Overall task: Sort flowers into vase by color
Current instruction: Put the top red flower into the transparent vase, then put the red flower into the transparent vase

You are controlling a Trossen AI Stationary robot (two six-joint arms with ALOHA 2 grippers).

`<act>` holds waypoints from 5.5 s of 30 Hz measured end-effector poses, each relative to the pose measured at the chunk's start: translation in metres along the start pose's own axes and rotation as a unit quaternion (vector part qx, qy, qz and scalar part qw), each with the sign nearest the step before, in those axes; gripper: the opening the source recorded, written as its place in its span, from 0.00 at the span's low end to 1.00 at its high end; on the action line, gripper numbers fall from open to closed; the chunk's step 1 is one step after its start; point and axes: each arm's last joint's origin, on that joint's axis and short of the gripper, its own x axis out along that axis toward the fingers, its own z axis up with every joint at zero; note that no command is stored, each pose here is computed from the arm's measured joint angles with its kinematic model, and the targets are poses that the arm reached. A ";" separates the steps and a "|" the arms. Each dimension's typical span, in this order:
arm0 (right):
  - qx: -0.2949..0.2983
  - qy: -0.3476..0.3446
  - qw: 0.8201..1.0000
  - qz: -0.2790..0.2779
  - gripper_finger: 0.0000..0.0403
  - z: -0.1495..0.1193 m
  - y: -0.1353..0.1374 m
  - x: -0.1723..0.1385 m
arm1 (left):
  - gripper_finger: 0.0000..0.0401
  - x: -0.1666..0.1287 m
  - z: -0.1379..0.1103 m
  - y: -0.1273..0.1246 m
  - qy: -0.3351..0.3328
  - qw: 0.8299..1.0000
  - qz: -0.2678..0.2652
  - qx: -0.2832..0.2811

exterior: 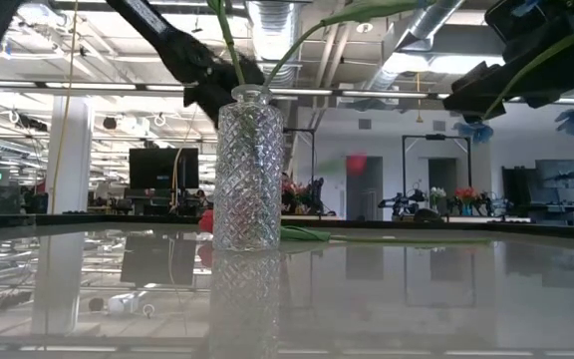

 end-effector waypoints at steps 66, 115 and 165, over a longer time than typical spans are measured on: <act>-0.042 -0.033 0.999 -0.013 0.54 0.007 -0.011 0.000 | 0.00 -0.069 -0.047 -0.247 -0.476 0.855 -0.199 0.051; -0.050 -0.034 0.998 -0.013 0.54 0.007 -0.011 0.000 | 0.00 -0.048 -0.074 -0.267 -0.382 0.915 -0.094 0.089; 0.070 -0.066 0.995 -0.027 0.54 0.030 -0.012 -0.001 | 0.08 -0.073 -0.132 -0.239 -0.407 0.905 -0.103 0.069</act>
